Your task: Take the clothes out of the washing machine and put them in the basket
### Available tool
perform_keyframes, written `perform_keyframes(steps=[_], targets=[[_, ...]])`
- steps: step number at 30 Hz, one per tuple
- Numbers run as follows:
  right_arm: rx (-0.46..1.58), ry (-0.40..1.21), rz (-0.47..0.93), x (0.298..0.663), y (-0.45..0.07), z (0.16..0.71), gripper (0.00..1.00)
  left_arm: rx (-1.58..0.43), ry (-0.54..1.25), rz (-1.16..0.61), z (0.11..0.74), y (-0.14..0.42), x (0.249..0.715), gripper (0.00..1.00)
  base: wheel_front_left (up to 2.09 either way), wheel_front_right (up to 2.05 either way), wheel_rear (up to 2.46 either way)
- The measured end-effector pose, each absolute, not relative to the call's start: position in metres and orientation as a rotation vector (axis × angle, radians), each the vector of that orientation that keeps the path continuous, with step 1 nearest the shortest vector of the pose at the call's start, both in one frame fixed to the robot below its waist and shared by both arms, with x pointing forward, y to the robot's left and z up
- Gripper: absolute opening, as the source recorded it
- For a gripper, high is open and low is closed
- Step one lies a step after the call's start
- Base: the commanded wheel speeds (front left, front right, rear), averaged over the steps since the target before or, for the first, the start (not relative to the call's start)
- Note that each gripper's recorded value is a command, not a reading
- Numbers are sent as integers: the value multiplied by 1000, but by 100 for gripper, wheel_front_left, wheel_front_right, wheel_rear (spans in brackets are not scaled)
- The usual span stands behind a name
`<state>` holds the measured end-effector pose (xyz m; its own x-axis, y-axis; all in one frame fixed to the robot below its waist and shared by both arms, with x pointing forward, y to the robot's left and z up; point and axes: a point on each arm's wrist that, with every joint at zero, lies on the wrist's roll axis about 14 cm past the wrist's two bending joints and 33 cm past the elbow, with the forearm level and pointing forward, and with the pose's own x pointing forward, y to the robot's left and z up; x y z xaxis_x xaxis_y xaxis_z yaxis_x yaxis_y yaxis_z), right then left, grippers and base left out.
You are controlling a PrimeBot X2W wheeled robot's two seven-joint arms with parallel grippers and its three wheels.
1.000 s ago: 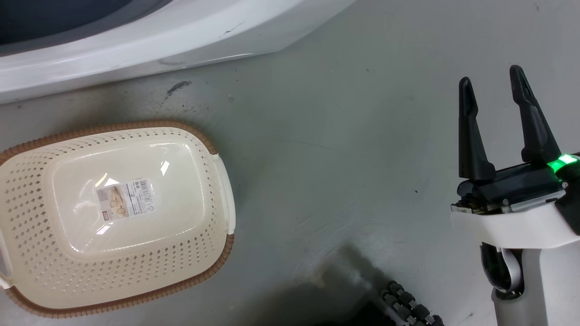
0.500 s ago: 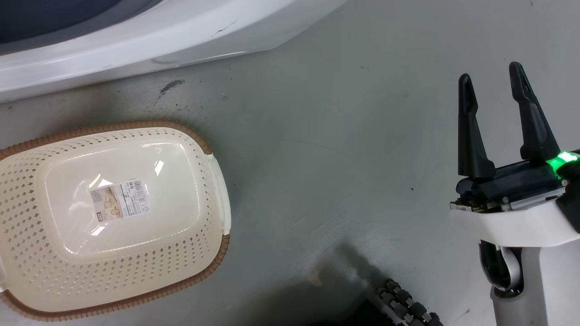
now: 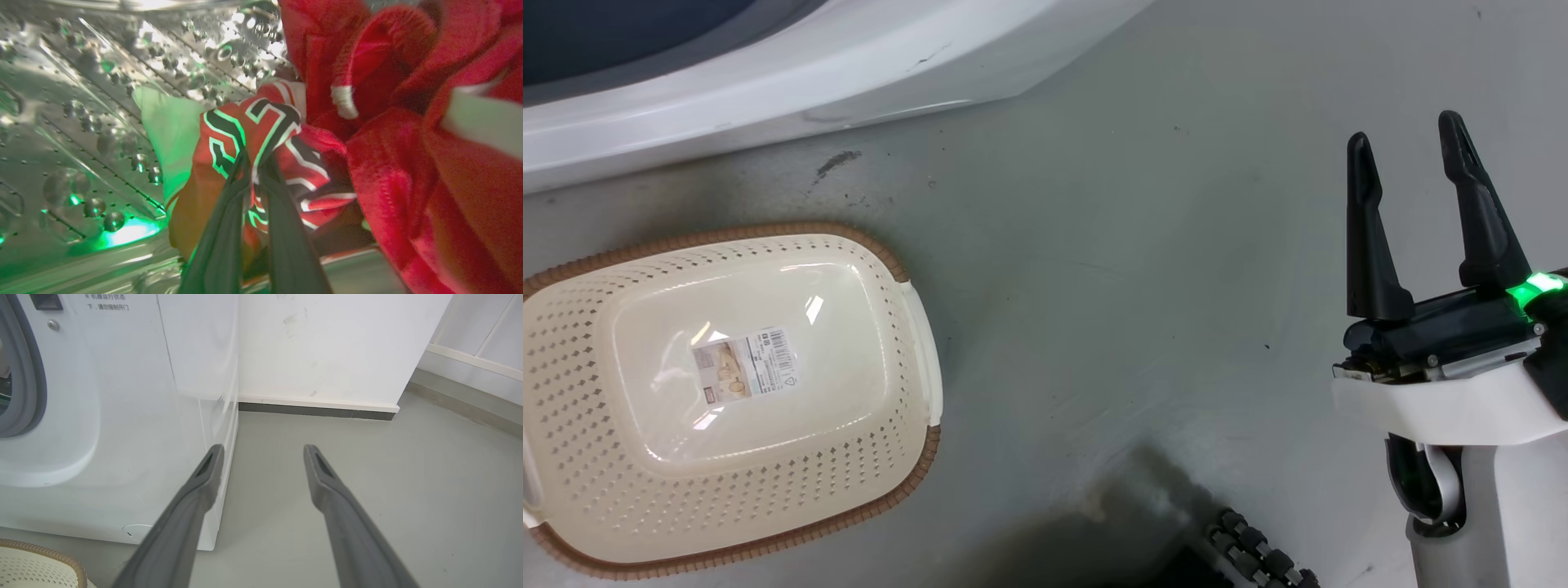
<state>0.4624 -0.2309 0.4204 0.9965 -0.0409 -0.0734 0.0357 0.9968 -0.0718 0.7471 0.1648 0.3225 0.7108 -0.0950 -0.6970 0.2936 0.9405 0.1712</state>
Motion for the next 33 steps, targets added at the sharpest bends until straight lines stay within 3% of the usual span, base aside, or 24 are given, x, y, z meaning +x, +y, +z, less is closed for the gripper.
perform_keyframes(steps=[13,33], targets=[[-78,2,-9,459,-219,452,100,215,492,-290,380,137,731,0,0,0,0],[-81,-104,88,415,-178,506,100,100,217,-342,461,128,609,0,0,0,0]])
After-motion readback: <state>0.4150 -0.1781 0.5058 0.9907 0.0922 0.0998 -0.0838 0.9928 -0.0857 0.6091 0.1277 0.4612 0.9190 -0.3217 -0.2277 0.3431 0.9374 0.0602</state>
